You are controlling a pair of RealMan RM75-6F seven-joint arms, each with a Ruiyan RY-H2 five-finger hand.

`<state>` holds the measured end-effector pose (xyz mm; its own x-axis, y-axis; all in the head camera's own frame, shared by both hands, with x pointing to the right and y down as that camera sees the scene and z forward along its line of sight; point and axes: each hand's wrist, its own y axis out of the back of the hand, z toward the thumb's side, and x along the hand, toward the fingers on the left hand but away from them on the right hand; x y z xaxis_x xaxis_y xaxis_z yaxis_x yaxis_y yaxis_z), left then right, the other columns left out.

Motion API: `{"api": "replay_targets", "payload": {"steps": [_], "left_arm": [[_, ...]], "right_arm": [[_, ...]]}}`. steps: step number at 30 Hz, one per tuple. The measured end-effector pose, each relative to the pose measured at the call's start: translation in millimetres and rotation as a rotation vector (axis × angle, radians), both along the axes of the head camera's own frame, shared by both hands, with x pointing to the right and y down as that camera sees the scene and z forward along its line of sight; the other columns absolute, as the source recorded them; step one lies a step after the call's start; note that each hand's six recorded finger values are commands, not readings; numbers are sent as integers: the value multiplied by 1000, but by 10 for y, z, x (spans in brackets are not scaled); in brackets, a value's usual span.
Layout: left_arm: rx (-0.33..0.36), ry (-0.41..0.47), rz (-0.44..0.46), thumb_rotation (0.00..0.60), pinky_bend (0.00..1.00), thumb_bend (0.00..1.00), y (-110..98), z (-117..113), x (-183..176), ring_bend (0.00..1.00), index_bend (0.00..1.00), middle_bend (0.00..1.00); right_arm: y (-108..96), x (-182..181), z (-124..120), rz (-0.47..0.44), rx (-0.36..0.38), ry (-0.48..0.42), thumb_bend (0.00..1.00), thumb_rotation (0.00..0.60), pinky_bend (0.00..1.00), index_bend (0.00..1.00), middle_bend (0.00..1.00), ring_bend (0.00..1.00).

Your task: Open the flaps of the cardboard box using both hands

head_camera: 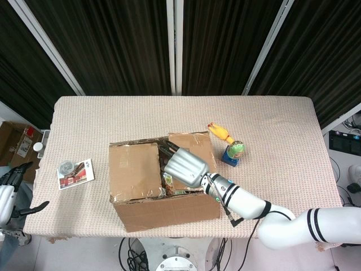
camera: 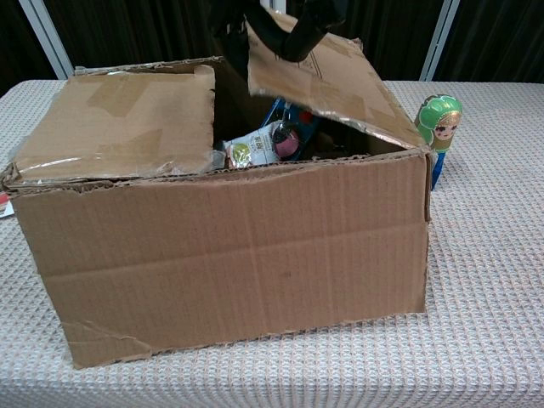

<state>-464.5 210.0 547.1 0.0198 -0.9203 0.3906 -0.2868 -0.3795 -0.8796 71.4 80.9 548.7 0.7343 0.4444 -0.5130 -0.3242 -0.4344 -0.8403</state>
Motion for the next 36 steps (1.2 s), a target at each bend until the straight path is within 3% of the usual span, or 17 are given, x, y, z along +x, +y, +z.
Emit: {"api": "replay_targets", "payload": {"steps": [11, 28, 36], "left_arm": [[-10, -5, 21, 516, 204, 0, -23, 7, 87, 121, 104, 126], [-21, -12, 71, 511, 204, 0, -98, 6, 354, 121, 103, 125], [-51, -29, 114, 511, 204, 0, -112, 64, 487, 121, 104, 125]], "right_arm": [[-134, 427, -463, 85, 33, -61, 944, 600, 0, 474, 440, 0], [-164, 1043, -710, 193, 8, -144, 937, 600, 0, 441, 405, 0], [-255, 1505, -829, 293, -30, -73, 816, 600, 0, 272, 379, 0]]}}
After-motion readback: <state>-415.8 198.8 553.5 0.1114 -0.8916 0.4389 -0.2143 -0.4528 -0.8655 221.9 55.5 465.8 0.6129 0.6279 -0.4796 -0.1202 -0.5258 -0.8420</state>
